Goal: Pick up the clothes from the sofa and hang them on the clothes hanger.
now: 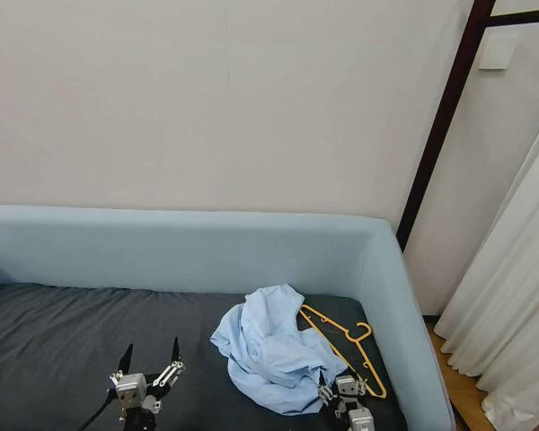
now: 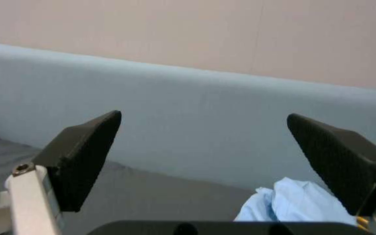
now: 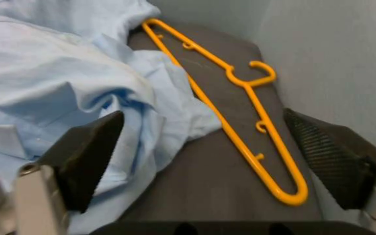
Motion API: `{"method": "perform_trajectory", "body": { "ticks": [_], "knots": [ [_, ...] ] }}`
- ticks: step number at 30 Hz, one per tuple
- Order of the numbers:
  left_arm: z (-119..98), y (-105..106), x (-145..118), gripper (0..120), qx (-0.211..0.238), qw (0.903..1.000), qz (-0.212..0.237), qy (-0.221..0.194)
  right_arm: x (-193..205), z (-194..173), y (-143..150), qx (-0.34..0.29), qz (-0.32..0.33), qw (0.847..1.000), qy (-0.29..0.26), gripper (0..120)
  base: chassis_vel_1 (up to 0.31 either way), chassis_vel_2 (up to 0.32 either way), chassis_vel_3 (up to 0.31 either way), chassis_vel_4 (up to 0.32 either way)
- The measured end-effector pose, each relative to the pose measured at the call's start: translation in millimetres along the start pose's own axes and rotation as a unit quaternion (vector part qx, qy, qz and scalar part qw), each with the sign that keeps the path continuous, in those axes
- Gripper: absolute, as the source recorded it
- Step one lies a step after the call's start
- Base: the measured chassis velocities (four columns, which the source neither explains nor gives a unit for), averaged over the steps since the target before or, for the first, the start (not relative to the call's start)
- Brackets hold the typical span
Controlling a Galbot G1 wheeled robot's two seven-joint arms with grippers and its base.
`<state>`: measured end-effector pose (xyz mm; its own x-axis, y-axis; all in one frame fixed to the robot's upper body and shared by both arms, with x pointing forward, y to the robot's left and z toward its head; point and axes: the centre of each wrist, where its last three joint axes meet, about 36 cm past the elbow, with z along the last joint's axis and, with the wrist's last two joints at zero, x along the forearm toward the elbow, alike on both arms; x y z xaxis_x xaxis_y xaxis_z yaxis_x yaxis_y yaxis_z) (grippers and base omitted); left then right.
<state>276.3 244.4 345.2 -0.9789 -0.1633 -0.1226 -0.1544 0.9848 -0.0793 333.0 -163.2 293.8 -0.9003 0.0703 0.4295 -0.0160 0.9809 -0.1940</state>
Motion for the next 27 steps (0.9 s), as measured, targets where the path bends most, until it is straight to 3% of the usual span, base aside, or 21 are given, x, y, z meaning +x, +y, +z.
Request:
{"method": "perform_trajectory", "body": {
  "ticks": [3,7,12,16,19,21,27],
  "knots": [
    [4.2,-0.2,1.1,100,0.001,1.0,-0.002,0.006,2.3,1.6,1.0,-0.011,0.003,1.0,-0.008,99,0.0,0.0,0.0,0.0],
    [7.8,-0.2,2.7,100,0.0,0.9999,-0.006,0.01,9.4,11.9,14.0,-0.016,-0.089,0.991,-0.095,100,0.0,0.0,0.0,0.0],
    [8.4,5.4,7.1,100,-0.007,0.9998,-0.012,0.015,-9.0,12.2,22.0,0.013,-0.146,0.98,-0.135,100,0.0,0.0,0.0,0.0],
    [6.9,13.1,8.2,100,-0.015,0.9996,-0.018,0.014,-26.0,16.0,26.5,0.052,-0.178,0.972,-0.145,100,0.0,0.0,0.0,0.0],
    [6.8,22.9,7.0,100,-0.025,0.9993,-0.025,0.011,-42.4,28.1,32.7,0.119,-0.196,0.962,-0.15,100,0.0,0.0,0.0,0.0],
    [6.9,24.4,6.8,100,-0.026,0.9992,-0.026,0.011,-44.6,29.9,33.8,0.13,-0.198,0.96,-0.15,100,0.0,0.0,0.0,0.0],
    [6.6,32.3,7.0,100,-0.031,0.9987,-0.039,0.01,-74.1,53.2,52.7,0.256,-0.18,0.939,-0.14,100,0.0,0.0,0.0,0.0]
  ]
}}
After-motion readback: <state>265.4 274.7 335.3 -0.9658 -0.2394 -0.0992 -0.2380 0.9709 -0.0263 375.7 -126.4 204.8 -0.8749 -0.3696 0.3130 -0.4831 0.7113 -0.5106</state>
